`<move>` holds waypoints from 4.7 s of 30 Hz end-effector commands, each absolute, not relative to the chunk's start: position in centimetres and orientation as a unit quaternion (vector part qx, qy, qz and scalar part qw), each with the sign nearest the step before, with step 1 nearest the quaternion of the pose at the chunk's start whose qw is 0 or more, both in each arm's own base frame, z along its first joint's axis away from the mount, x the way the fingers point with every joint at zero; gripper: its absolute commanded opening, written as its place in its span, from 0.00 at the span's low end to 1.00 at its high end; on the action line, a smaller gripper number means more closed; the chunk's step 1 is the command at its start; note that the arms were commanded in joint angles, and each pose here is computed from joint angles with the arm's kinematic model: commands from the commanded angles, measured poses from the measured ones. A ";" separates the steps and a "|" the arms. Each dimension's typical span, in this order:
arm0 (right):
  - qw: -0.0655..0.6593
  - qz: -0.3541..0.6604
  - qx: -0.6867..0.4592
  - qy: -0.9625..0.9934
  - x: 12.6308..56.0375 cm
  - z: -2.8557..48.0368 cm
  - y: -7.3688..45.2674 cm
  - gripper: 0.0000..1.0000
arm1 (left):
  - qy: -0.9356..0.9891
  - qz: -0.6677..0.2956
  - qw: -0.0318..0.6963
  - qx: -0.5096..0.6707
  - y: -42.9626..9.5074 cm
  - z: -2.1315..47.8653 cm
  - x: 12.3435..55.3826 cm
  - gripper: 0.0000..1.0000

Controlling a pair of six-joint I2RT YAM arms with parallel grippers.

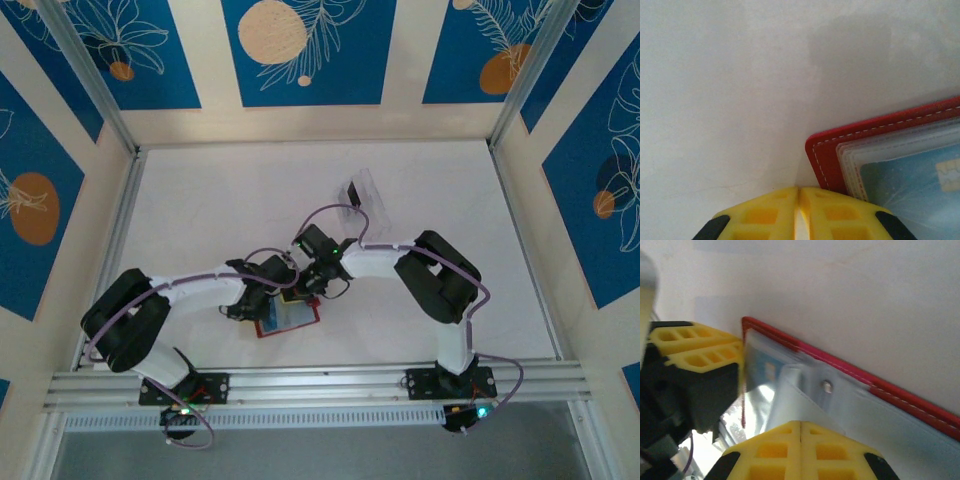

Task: Put the credit cards into the card holder
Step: Flip over the card slot on the card holder.

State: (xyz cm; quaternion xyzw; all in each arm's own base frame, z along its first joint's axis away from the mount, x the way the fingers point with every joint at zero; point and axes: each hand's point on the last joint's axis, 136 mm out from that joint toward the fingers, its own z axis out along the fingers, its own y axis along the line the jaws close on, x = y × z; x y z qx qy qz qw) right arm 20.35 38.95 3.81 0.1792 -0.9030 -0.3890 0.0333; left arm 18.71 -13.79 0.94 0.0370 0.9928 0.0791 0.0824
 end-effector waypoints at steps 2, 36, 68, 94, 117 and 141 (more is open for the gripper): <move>0.056 -0.416 0.187 -0.888 19.0 4.5 40.1 0.11 | 0.985 -0.069 0.150 0.040 -21.3 0.7 22.8 0.14; 0.022 -0.440 0.218 -0.871 20.1 8.7 41.3 0.25 | 0.981 -0.027 0.192 0.015 -15.5 5.4 20.8 0.42; 0.027 -0.319 0.212 -0.923 18.6 3.6 39.0 0.00 | 0.978 -0.101 0.173 0.054 -19.5 5.4 21.5 0.22; 0.047 -0.197 0.151 -0.968 18.0 3.4 30.9 0.00 | 0.973 -0.071 0.178 0.125 -22.4 5.3 21.1 0.21; 0.070 -0.111 0.075 -0.989 20.2 -1.8 27.3 0.00 | 0.980 -0.031 0.156 0.117 -20.6 2.5 20.4 0.20; -0.088 -0.258 0.095 -0.957 27.7 10.6 27.5 0.22 | 0.983 -0.033 0.146 0.106 -20.1 0.9 19.3 0.19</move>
